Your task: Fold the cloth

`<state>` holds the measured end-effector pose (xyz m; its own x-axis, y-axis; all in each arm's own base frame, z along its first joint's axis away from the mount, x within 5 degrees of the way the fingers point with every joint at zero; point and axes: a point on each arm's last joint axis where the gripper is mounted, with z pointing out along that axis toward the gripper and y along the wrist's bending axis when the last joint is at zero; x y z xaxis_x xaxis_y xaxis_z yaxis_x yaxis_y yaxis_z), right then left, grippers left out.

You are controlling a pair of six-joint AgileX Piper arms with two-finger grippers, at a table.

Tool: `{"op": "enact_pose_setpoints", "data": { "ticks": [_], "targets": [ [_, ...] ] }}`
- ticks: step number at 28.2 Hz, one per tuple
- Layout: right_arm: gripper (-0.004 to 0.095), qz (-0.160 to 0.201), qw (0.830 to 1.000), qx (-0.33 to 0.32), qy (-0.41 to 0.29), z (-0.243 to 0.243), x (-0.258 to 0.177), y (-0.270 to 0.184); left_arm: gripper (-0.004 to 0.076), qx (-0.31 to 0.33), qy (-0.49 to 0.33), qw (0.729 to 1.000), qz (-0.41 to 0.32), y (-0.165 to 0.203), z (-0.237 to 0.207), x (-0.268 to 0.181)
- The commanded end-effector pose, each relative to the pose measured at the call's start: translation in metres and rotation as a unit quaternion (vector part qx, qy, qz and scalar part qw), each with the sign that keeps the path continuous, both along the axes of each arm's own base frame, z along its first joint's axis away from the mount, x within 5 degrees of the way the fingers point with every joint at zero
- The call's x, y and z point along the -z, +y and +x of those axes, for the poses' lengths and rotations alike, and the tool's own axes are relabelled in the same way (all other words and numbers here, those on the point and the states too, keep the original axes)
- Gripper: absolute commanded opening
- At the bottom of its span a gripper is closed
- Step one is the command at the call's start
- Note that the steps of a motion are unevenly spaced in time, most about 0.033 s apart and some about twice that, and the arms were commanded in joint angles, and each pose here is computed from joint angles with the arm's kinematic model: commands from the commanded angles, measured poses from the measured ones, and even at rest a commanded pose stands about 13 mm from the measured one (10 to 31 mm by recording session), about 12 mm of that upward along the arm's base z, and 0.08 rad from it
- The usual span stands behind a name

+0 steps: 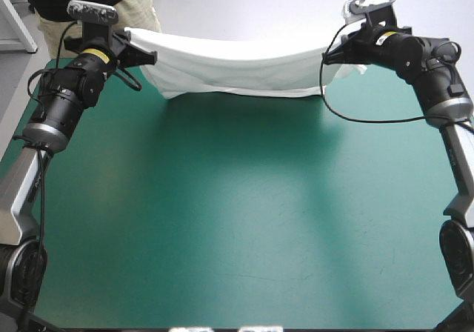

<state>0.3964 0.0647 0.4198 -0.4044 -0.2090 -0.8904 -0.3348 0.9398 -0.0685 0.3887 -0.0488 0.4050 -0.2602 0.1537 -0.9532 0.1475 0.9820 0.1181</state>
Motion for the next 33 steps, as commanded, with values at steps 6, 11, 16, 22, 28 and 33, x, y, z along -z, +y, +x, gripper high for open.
{"op": "enact_pose_setpoints", "data": {
  "ticks": [6,11,16,22,28,33],
  "targets": [
    [-0.0017,0.014,0.996,-0.012,0.091,-0.037,0.027,-0.004,-0.0009,-0.016,0.104,0.994,-0.015,0.006,-0.023,0.032],
    [-0.0017,0.015,0.988,-0.011,0.150,-0.058,0.059,-0.006,-0.0009,-0.016,0.216,0.976,0.008,0.008,-0.035,0.061],
    [-0.0017,0.013,0.977,-0.016,0.210,-0.080,0.090,-0.007,-0.0009,0.003,0.297,0.955,0.007,0.005,-0.048,0.081],
    [-0.0017,0.016,0.962,-0.022,0.270,-0.113,0.123,-0.008,-0.0009,0.029,0.326,0.945,-0.009,0.003,-0.078,0.096],
    [-0.0016,0.020,0.942,-0.023,0.334,-0.149,0.157,-0.011,-0.0009,0.025,0.375,0.926,-0.008,0.008,-0.124,0.124],
    [-0.0016,0.022,0.934,-0.020,0.355,-0.156,0.170,-0.011,-0.0009,0.024,0.392,0.920,-0.003,0.011,-0.142,0.136]
  ]
}}
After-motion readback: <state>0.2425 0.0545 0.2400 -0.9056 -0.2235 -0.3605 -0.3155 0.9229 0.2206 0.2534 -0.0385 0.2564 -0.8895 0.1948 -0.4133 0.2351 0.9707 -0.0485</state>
